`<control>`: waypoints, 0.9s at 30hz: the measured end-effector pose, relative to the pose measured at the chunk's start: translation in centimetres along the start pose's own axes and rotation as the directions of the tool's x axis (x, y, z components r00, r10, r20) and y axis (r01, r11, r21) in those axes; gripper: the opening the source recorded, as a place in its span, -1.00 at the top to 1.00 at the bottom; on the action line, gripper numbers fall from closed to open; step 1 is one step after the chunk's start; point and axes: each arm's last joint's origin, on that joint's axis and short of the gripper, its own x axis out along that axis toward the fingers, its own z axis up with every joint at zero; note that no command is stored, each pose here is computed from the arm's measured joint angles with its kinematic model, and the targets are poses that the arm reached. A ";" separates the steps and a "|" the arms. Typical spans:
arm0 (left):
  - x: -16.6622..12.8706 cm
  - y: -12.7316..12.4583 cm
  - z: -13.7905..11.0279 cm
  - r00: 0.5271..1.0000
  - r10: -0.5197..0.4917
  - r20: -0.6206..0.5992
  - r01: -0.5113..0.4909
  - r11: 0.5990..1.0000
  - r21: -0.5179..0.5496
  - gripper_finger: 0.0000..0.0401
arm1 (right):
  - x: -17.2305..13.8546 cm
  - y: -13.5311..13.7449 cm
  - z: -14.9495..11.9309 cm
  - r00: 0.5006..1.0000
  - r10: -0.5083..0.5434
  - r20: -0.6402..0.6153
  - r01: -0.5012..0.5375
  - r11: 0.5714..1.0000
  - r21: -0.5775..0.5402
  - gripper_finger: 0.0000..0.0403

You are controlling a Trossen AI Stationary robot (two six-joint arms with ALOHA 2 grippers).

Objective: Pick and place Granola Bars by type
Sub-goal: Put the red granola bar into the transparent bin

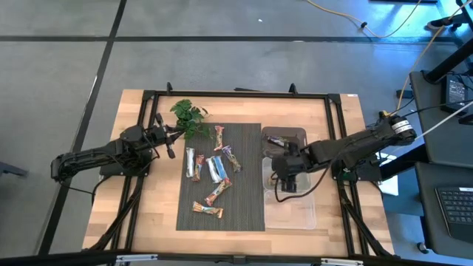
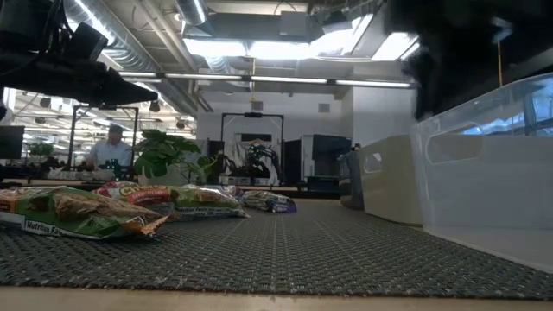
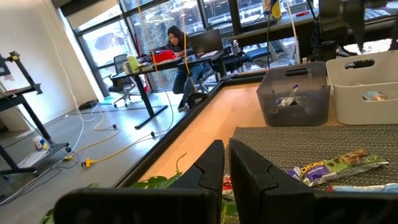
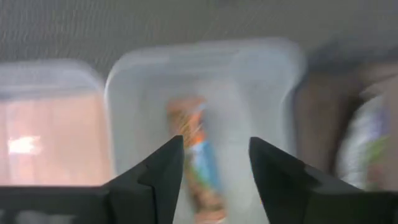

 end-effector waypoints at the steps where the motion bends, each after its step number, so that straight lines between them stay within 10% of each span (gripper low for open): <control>1: 0.0 0.0 0.0 1.000 0.001 0.000 -0.001 1.000 0.000 0.91 | -0.6 0.0 0.7 0.999 -0.024 0.045 0.024 1.000 -0.017 0.08; 11: 0.0 0.0 0.0 1.000 0.000 0.000 0.000 1.000 0.000 0.91 | -4.0 0.5 6.4 0.863 0.050 0.503 0.093 0.962 -0.255 0.08; 27: 0.0 0.0 0.0 1.000 0.000 0.000 0.000 1.000 0.000 0.91 | -3.2 -7.2 9.3 0.782 -0.090 0.617 0.093 0.995 0.028 -0.41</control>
